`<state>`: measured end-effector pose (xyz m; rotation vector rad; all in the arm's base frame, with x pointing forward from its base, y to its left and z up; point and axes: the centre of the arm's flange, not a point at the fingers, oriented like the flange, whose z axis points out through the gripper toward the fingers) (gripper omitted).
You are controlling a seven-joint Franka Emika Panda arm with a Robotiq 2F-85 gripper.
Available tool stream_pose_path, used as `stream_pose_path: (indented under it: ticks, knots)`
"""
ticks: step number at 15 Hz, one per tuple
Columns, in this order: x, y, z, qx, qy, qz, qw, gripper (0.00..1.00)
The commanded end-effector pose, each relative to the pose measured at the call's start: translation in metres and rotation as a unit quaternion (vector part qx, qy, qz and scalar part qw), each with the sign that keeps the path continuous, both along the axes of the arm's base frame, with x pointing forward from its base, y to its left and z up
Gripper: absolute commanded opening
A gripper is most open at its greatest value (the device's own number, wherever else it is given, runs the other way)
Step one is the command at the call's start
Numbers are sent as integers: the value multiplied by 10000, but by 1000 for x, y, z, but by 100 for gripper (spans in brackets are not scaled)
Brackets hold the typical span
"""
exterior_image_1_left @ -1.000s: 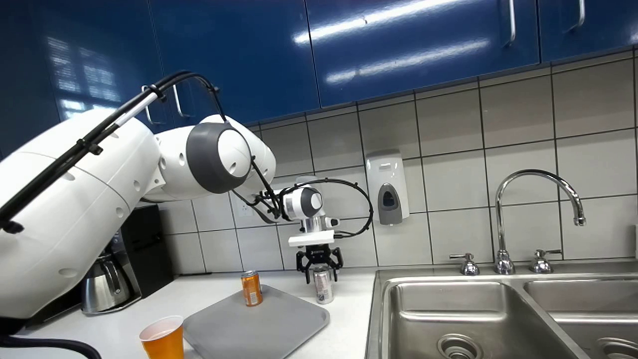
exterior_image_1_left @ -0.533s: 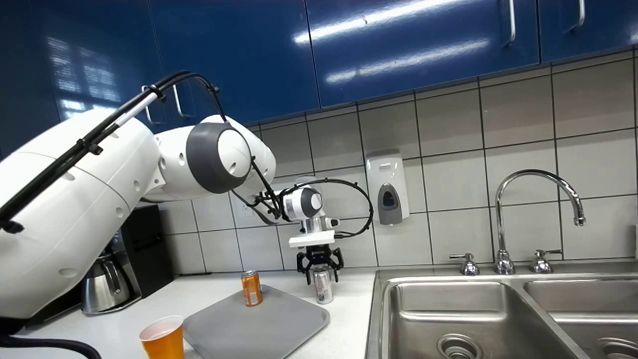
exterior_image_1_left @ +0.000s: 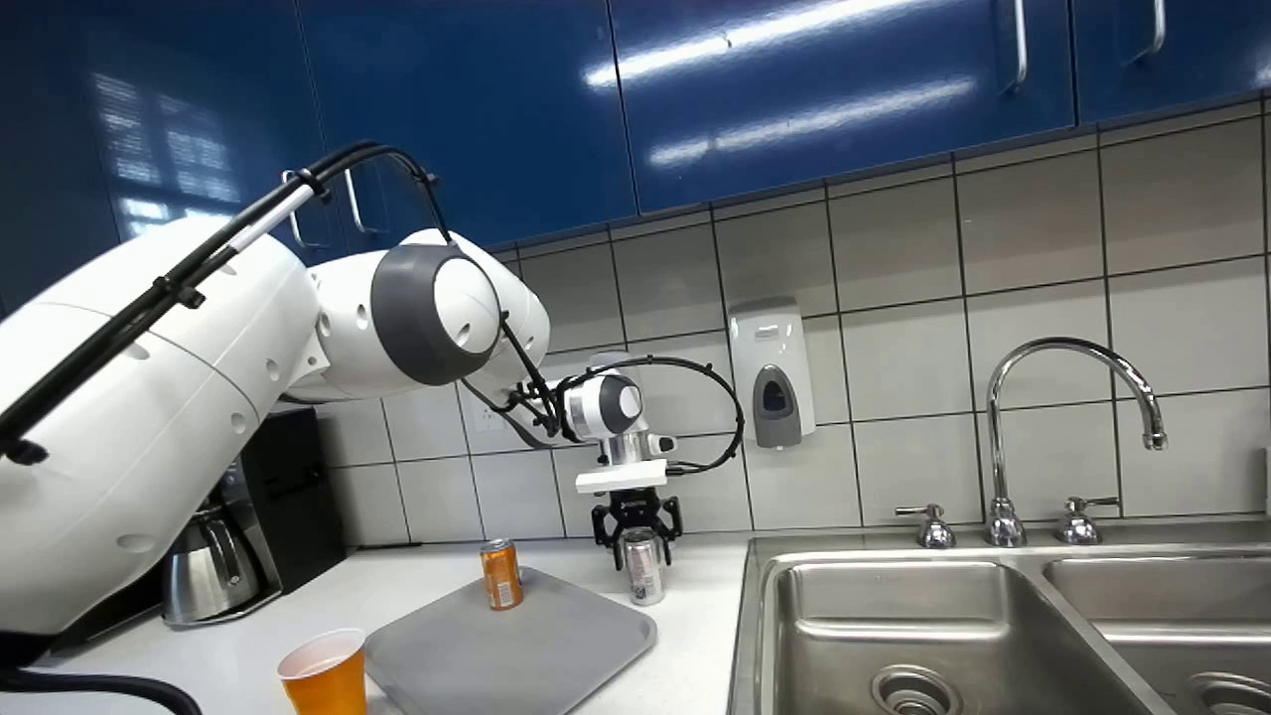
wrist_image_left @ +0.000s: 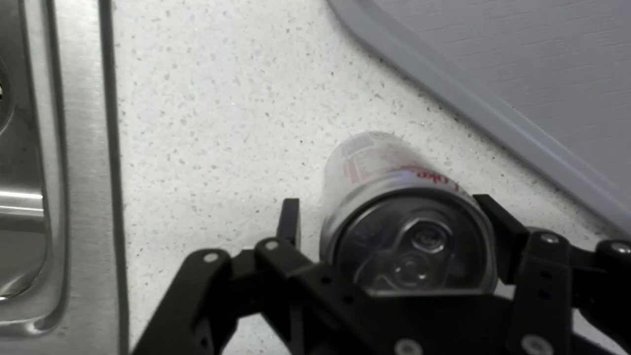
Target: Put the grey can on the tray
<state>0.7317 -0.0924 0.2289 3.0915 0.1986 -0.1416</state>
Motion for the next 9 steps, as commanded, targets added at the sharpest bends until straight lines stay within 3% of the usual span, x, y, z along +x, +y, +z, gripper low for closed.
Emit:
stream_pose_path:
  ticks: [1,3,9]
  knots:
    - [-5,1,8,-34,-9,95,9999,58]
    - [-6,1,10,-39,-23,93,9999,42]
    - [-15,5,23,-80,-125,115,9998,40]
